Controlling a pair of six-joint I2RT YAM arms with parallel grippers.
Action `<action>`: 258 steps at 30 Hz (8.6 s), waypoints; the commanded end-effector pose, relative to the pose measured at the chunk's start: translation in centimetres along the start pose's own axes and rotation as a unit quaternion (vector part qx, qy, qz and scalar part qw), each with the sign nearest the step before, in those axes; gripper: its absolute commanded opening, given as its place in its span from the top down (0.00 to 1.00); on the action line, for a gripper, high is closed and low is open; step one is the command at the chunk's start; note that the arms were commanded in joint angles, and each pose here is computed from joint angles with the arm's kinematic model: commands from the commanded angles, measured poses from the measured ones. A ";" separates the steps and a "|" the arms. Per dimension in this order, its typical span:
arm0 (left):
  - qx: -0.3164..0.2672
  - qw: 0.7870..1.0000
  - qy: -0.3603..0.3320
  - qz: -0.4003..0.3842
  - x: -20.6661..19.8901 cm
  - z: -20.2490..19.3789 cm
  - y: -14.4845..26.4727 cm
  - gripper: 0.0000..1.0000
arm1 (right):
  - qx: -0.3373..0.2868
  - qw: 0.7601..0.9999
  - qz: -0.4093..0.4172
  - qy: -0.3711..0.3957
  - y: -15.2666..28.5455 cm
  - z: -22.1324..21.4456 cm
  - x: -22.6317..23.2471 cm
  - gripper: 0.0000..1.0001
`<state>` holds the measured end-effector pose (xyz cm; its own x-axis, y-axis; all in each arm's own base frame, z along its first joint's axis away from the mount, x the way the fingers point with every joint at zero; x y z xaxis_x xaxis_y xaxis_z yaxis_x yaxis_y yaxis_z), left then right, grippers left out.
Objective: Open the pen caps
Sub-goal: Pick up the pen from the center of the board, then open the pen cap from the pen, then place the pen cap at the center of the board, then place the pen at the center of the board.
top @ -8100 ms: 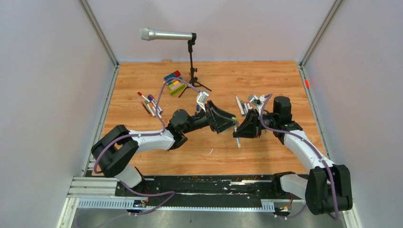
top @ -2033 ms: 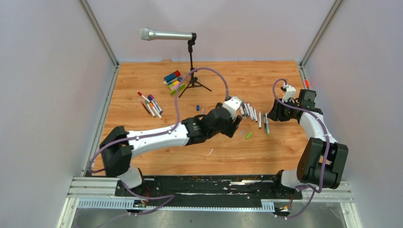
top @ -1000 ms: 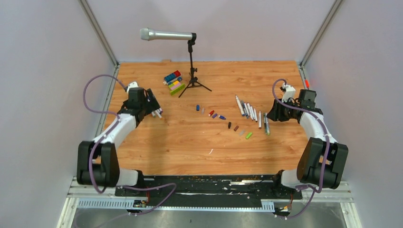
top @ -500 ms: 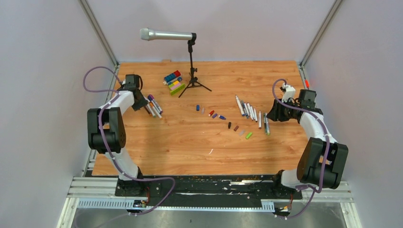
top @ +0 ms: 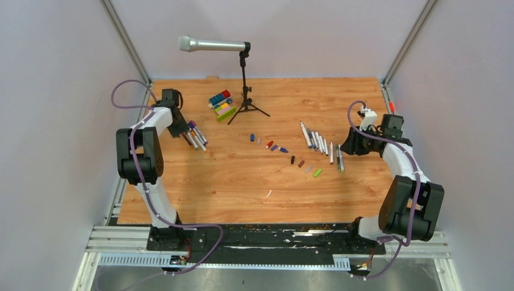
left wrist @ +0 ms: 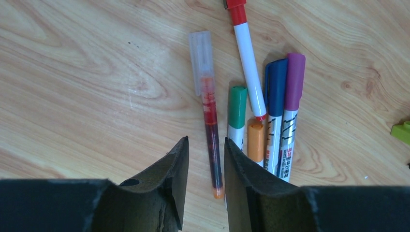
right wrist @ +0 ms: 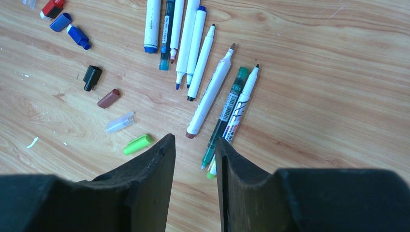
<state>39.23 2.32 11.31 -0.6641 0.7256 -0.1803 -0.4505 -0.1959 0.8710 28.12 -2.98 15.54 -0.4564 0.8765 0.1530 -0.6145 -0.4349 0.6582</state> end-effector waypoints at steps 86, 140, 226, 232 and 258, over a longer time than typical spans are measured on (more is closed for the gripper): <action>-0.024 0.655 -0.035 -0.755 -15.0 -29.7 27.7 1.00 | -0.177 0.862 0.461 0.115 2.2 2.0 15.6 0.39; 0.080 0.619 -0.047 -0.779 -17.7 -27.3 28.4 0.44 | -0.136 0.855 0.492 0.094 0.9 2.0 17.1 1.00; 0.144 0.745 -0.377 -0.532 -17.6 -40.6 22.3 0.96 | 0.135 0.986 -0.084 -0.053 -1.8 -4.4 -3.2 0.96; 0.139 0.743 -0.404 -0.515 -19.9 -43.3 22.0 0.95 | 0.161 0.982 -0.070 -0.068 -2.3 -4.9 -3.4 0.94; 0.112 0.783 -0.462 -0.401 -24.6 -47.7 17.1 0.81 | 0.173 0.980 -0.051 -0.079 -2.6 -4.9 -3.4 0.77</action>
<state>19.27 -50.15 8.96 0.5397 0.7219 -0.4332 -0.2990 0.6453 0.7030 27.31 -5.56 9.10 -0.2843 0.9441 0.1670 -0.3685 -0.2684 0.8901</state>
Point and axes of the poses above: each gripper's point midway between its finger pads, its own y axis back along the fingers, its own x axis along the line the jaws close on, z = x × y, the point moved 8 cm from there along y, back along the fingers, and after that the axes turned 11 degrees about y, right-handed, at the moved point
